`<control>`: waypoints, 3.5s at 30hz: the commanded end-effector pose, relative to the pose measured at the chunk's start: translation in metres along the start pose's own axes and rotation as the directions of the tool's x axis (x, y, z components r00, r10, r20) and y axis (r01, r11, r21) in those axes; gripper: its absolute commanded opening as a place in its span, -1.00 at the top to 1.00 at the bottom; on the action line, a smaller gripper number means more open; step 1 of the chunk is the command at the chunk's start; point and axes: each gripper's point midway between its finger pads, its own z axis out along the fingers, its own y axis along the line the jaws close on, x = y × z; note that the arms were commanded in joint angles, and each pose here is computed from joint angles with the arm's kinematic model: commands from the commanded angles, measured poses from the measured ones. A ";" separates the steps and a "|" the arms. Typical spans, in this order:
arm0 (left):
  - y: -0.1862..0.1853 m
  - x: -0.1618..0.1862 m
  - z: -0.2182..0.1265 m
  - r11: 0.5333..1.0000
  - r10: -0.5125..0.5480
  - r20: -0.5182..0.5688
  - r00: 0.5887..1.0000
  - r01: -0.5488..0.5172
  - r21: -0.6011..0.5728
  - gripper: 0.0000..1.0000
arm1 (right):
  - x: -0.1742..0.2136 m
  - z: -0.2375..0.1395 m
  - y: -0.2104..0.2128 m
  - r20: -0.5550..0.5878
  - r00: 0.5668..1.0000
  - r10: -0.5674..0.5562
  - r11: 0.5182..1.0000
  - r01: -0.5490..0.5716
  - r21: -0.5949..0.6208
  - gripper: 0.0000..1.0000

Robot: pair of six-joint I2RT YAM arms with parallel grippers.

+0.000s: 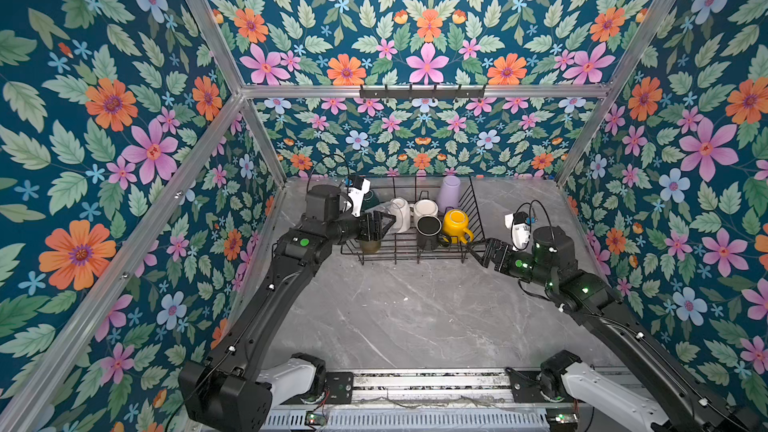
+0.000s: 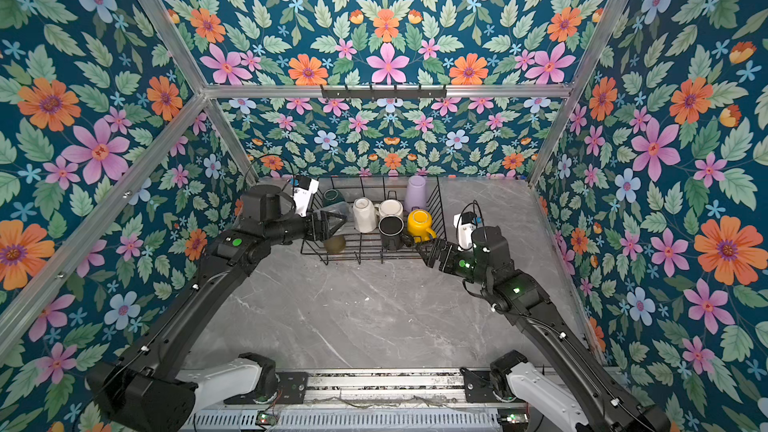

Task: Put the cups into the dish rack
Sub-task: 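Carry the clear glass over the rack with the left gripper while the right withdraws, then lower the clear glass upside down into the rack beside the gold glass, then open the left gripper and raise it out of the rack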

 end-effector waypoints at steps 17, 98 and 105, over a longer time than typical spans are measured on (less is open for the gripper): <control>0.040 0.027 0.057 0.964 0.021 -0.281 0.959 -0.094 -0.247 1.00 | 0.001 0.001 -0.011 0.019 0.999 -0.035 0.999 0.034 0.037 -0.97; 0.095 0.054 0.140 0.848 0.003 -0.488 0.873 -0.260 -0.461 -0.99 | 0.006 -0.001 -0.018 0.017 0.998 -0.064 0.997 0.063 0.053 -0.97; 0.076 -0.017 0.077 0.821 0.141 -0.149 0.979 -0.200 -0.534 -0.99 | 0.004 -0.005 -0.018 0.011 0.995 -0.096 0.992 0.095 0.077 -0.97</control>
